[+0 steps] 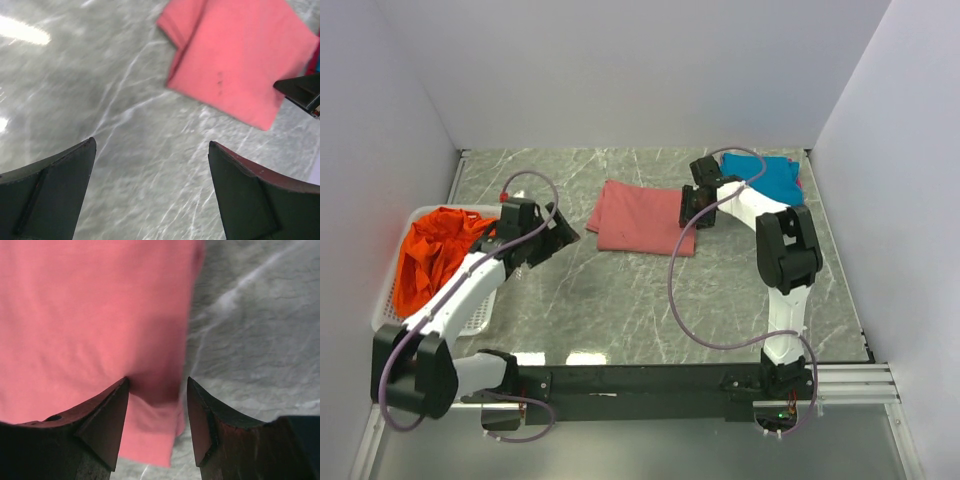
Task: Fold and stack the t-shirts
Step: Neatly place the folded tshirt to the corner
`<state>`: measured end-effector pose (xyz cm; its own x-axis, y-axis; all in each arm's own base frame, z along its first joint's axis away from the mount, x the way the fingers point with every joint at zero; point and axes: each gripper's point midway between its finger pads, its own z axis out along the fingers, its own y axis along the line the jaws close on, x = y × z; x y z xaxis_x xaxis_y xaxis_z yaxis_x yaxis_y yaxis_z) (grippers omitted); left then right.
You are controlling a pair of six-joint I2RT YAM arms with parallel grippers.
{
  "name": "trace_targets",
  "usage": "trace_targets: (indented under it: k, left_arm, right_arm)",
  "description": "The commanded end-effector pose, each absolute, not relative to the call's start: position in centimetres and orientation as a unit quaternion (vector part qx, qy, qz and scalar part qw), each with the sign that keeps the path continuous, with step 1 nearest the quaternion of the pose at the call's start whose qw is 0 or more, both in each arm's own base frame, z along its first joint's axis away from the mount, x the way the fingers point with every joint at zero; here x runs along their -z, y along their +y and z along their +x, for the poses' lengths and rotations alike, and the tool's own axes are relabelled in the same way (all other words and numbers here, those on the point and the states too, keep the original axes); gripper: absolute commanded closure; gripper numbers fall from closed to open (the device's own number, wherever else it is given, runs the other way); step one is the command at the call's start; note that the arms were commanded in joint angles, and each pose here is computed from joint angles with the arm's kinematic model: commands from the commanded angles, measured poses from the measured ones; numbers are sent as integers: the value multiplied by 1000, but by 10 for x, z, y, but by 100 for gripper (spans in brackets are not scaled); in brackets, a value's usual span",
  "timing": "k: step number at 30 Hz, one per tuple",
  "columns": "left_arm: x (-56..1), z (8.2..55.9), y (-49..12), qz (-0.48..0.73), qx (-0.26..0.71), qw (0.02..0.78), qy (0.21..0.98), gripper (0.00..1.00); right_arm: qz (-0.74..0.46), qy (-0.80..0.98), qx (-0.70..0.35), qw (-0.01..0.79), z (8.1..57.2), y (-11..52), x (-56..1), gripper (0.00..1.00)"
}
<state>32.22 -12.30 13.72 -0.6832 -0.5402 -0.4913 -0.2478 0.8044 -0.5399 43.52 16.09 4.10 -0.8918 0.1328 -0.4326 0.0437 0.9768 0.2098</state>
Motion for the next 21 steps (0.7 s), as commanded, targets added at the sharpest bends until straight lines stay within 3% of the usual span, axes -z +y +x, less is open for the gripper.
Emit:
trace_targets:
  k: [1, 9, 11, 15, 17, 18, 21]
  left_arm:
    - [-145, 307, -108, -251, 202, 348, 880, 1]
    - [-162, 300, -100, -260, 198, 372, 869, 1]
    - [-167, 302, -100, -257, 199, 376, 868, 1]
    - [-169, 302, -97, -262, 191, 379, 867, 1]
    - [-169, 302, -94, -266, 186, 382, 865, 1]
    - [-171, 301, -93, -267, 186, 385, 864, 1]
    - [-174, 300, -88, -272, 176, 390, 862, 0]
  right_arm:
    - [71, 966, -50, 244, 449, 148, -43, 43]
    - [49, 973, -43, 220, 436, 164, -20, 41]
    - [45, 974, -57, 213, 435, 172, -16, 46]
    - [46, 975, -74, 206, 435, 180, -10, 66]
    - [40, 972, -96, 209, 437, 188, -14, 93]
    - [37, 971, -98, 216, 440, 189, -19, 100]
    - [22, 963, -64, 260, 459, 178, -45, 100]
